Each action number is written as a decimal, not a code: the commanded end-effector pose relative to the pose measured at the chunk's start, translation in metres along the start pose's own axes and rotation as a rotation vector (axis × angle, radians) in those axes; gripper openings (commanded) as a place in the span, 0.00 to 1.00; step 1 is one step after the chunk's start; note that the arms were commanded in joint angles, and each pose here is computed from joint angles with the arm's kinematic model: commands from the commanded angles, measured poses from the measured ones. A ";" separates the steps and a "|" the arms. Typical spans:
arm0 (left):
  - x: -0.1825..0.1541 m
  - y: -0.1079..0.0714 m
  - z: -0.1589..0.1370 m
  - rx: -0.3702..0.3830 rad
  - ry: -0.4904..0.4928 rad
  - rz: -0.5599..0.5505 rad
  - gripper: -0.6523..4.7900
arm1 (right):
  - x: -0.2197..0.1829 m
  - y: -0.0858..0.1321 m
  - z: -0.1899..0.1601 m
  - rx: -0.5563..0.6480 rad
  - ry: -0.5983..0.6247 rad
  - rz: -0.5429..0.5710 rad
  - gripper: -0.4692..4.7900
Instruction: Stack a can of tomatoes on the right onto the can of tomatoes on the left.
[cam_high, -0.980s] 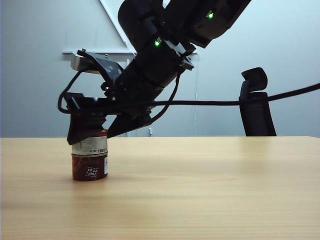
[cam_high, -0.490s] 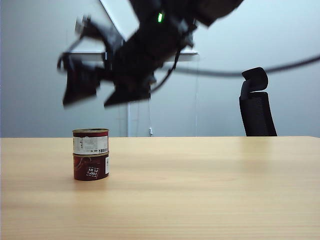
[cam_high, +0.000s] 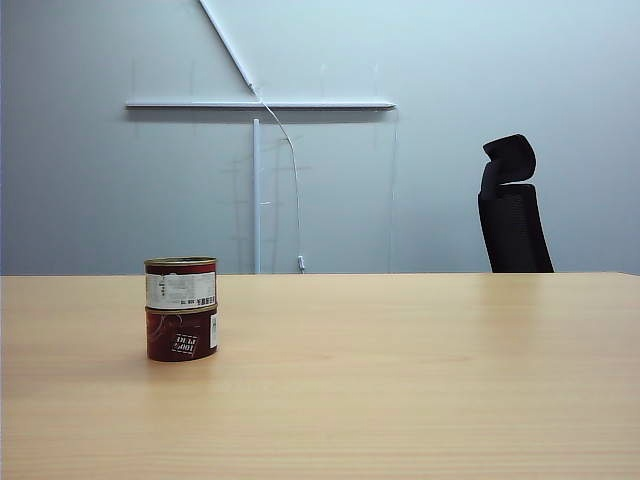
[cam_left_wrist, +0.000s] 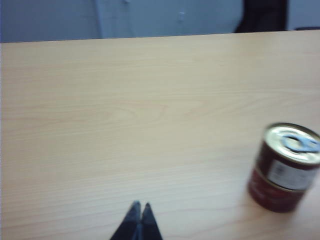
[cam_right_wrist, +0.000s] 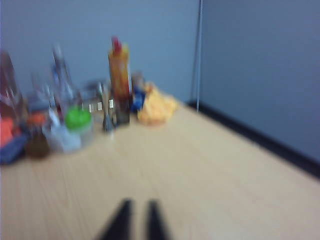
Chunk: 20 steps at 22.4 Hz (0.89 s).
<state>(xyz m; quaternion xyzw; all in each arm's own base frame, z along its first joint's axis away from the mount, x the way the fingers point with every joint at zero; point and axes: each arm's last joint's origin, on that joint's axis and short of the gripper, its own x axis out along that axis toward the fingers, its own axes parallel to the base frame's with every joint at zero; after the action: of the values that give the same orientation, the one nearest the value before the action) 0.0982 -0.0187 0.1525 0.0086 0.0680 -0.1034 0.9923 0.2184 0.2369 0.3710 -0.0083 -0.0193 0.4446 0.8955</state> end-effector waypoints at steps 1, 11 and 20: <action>-0.001 0.006 0.003 -0.006 -0.024 0.057 0.11 | -0.021 0.001 0.025 -0.004 -0.091 -0.042 0.08; -0.006 0.018 0.006 -0.017 -0.069 0.192 0.11 | -0.116 -0.010 0.069 -0.031 -0.088 -0.357 0.08; -0.006 0.018 0.006 -0.017 -0.068 0.192 0.11 | -0.150 -0.025 0.036 -0.013 -0.033 -0.488 0.09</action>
<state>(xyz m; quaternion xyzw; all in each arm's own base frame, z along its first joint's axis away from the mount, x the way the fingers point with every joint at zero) 0.0974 0.0002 0.1573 0.0029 0.0392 -0.0070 0.9992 0.1467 0.1050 0.4040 -0.0078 -0.0313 0.2202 0.9749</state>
